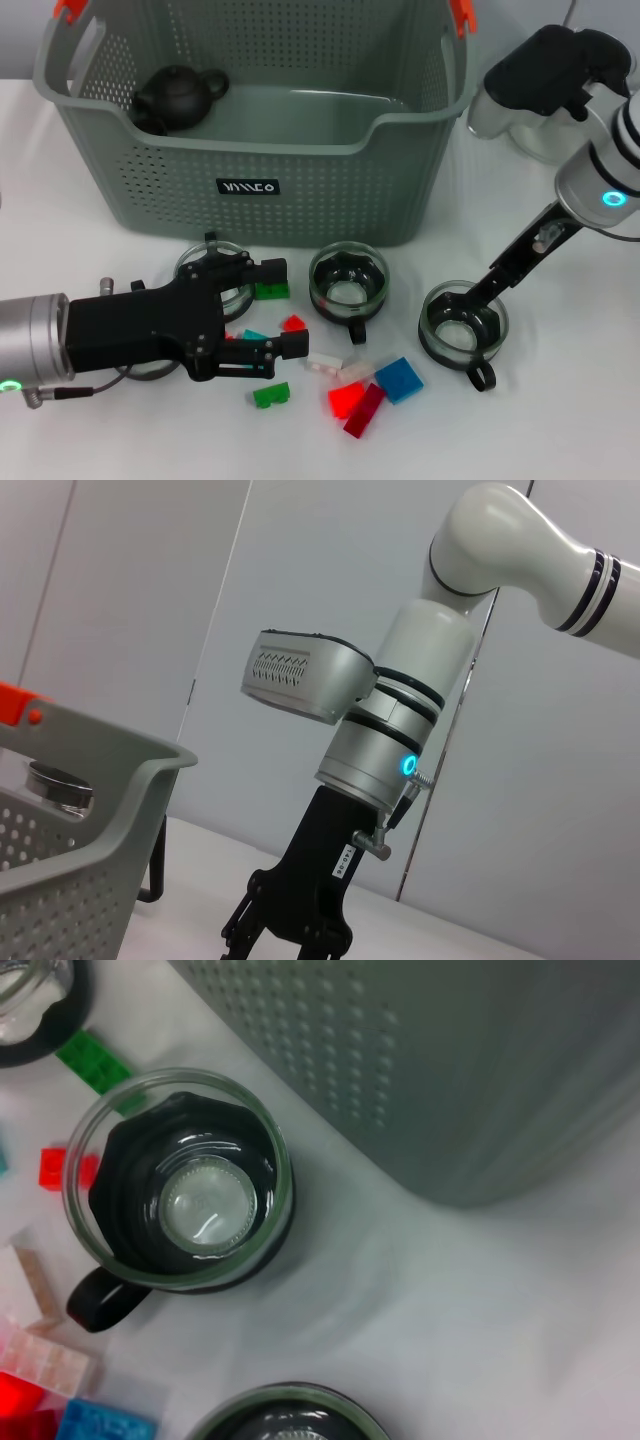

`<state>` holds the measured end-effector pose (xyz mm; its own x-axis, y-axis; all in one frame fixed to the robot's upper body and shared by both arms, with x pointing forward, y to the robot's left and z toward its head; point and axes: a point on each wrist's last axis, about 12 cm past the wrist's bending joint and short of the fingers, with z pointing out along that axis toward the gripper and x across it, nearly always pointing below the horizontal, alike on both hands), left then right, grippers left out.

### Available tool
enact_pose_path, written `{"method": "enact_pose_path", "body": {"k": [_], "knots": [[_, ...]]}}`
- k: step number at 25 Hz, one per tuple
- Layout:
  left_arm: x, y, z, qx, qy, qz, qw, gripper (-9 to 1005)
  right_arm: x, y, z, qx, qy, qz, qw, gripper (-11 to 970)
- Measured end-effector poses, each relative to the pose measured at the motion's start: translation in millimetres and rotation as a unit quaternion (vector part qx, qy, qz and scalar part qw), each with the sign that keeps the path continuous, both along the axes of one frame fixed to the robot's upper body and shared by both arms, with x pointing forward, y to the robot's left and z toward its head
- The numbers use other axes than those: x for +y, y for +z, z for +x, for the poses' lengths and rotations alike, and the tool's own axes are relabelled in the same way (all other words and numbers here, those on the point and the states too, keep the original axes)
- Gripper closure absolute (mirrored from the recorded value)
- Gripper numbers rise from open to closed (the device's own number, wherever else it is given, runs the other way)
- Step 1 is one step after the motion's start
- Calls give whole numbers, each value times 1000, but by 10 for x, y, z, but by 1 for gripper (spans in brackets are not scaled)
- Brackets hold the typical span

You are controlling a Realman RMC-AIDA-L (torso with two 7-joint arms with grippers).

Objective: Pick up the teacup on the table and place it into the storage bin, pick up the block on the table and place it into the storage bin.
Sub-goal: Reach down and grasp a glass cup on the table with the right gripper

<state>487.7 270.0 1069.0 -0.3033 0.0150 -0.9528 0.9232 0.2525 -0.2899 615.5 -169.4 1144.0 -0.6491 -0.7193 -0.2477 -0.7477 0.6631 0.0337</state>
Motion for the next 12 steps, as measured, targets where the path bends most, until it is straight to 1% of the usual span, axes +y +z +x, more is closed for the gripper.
{"method": "enact_pose_path", "body": {"k": [12], "knots": [[1, -3, 4, 0, 1, 1, 1000, 63, 168, -129, 3, 7, 19, 4, 1000, 81]]}}
